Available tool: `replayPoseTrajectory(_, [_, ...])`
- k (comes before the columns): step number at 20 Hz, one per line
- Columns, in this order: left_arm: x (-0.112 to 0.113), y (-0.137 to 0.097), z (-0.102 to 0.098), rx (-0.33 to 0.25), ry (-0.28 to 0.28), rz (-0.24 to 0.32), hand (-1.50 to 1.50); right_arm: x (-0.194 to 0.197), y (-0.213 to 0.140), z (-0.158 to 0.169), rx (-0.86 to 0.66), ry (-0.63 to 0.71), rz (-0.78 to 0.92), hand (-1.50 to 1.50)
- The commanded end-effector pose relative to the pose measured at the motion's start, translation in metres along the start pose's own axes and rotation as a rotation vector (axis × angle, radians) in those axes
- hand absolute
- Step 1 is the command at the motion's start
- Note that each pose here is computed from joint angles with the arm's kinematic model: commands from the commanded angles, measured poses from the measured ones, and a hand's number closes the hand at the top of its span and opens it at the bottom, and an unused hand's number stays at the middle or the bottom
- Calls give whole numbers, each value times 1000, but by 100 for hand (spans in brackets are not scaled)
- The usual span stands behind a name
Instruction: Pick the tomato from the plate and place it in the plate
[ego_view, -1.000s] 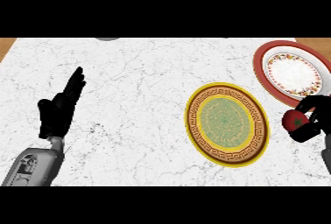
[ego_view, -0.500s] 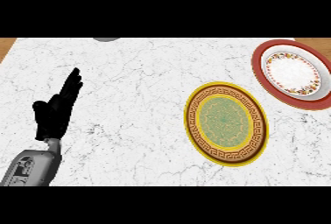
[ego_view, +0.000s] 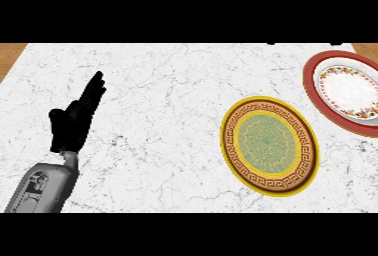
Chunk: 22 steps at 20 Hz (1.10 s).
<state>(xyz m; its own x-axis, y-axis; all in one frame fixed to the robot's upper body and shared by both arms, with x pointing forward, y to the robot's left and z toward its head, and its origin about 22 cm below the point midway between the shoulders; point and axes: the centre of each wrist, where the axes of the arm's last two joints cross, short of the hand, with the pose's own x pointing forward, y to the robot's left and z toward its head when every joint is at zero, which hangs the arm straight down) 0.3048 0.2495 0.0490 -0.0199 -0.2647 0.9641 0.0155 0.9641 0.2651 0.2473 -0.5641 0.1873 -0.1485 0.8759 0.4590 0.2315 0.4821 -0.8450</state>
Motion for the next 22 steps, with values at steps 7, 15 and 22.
replayPoseTrajectory(7, [4, -5, -11, -18, -23, 9, 0, -10, 51, -41, 137, -58, -131, 150])
replayPoseTrajectory(15, [-2, -19, -7, -40, -14, -1, 0, 12, 112, -79, 214, -36, 59, 150])
replayPoseTrajectory(22, [-7, -19, -5, -30, -13, -6, 0, 18, 167, -82, 342, 115, -11, -150])
